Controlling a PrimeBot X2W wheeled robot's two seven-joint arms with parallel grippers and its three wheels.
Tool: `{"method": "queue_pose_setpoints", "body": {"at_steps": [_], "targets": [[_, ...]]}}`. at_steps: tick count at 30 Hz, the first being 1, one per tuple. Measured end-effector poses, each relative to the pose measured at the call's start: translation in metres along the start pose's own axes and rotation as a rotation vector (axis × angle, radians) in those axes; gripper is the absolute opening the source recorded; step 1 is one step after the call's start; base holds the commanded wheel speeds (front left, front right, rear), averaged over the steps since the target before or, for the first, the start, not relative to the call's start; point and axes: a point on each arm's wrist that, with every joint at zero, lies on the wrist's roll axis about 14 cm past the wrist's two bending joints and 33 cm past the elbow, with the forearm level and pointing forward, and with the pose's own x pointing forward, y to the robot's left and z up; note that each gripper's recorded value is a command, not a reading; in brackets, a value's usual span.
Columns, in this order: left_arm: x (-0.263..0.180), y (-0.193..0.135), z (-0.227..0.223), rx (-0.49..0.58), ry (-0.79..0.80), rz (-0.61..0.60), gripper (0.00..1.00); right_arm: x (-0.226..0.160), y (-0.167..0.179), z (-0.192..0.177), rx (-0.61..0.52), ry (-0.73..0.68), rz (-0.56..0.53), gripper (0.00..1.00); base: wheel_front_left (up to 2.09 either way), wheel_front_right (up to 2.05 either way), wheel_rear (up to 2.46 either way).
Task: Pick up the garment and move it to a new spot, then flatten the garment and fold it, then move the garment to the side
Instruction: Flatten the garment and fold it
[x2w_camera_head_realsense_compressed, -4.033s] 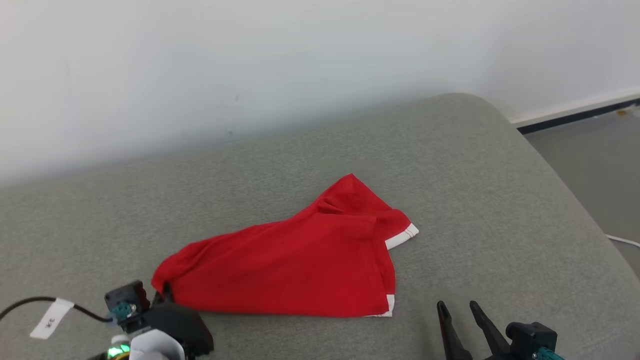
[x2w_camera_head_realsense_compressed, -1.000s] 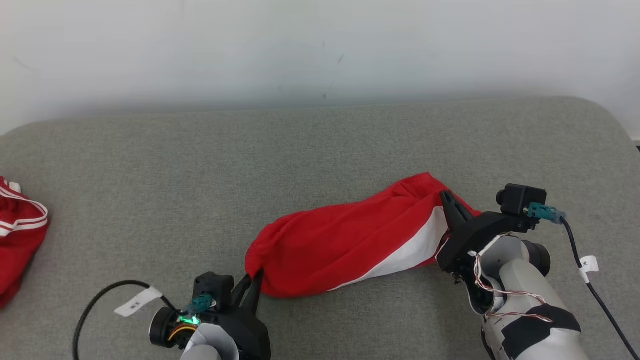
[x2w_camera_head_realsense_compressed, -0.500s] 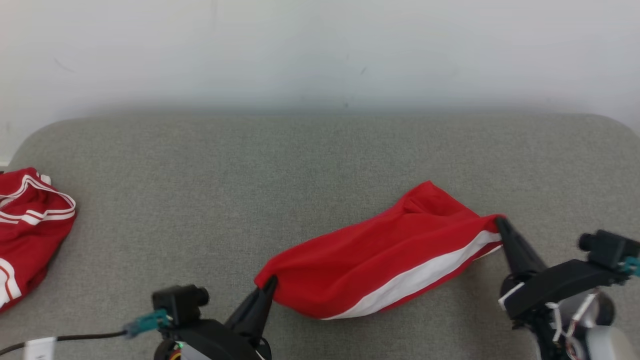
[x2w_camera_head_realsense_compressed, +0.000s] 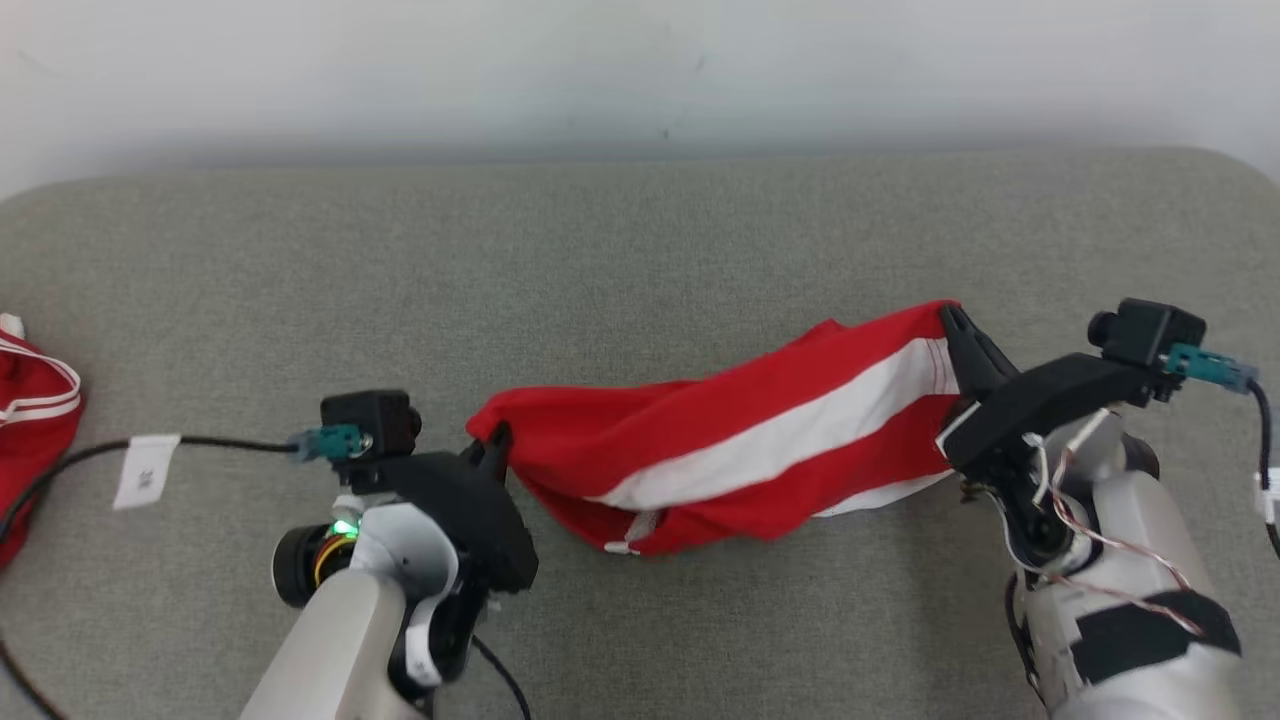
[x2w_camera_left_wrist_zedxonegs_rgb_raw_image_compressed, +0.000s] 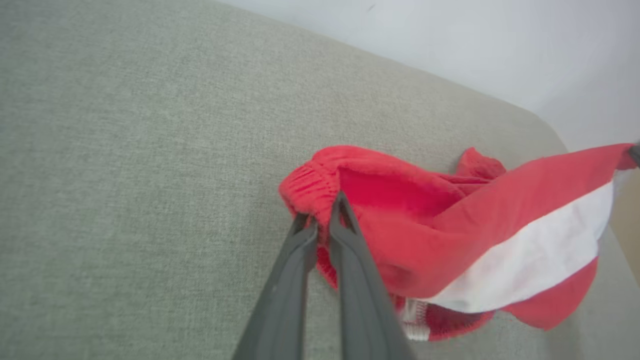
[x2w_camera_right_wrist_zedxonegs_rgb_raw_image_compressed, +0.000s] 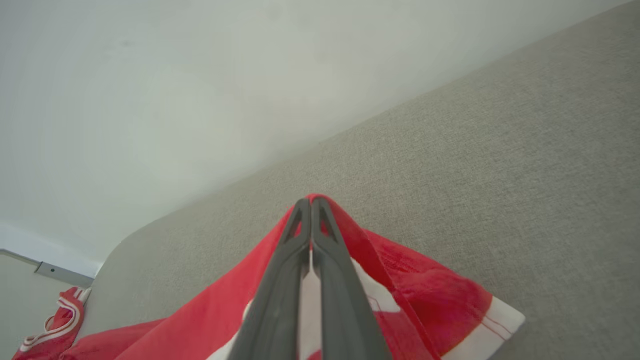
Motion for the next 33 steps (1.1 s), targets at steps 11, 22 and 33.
{"method": "queue_pose_setpoints", "body": {"at_steps": [11,22,33], "targets": [[0.035,0.021,0.020,0.014,-0.123,0.081,1.00,0.040,-0.038,-0.006,0.001,-0.077,-0.157,1.00,0.00,0.00,0.00],[0.013,0.032,0.029,0.031,-0.269,0.118,1.00,0.031,-0.040,0.036,-0.019,-0.261,-0.205,1.00,0.00,0.00,0.00],[-0.021,0.020,-0.021,0.149,-0.182,0.044,1.00,-0.025,-0.029,0.034,-0.041,-0.348,-0.133,1.00,0.00,0.00,0.00]]}}
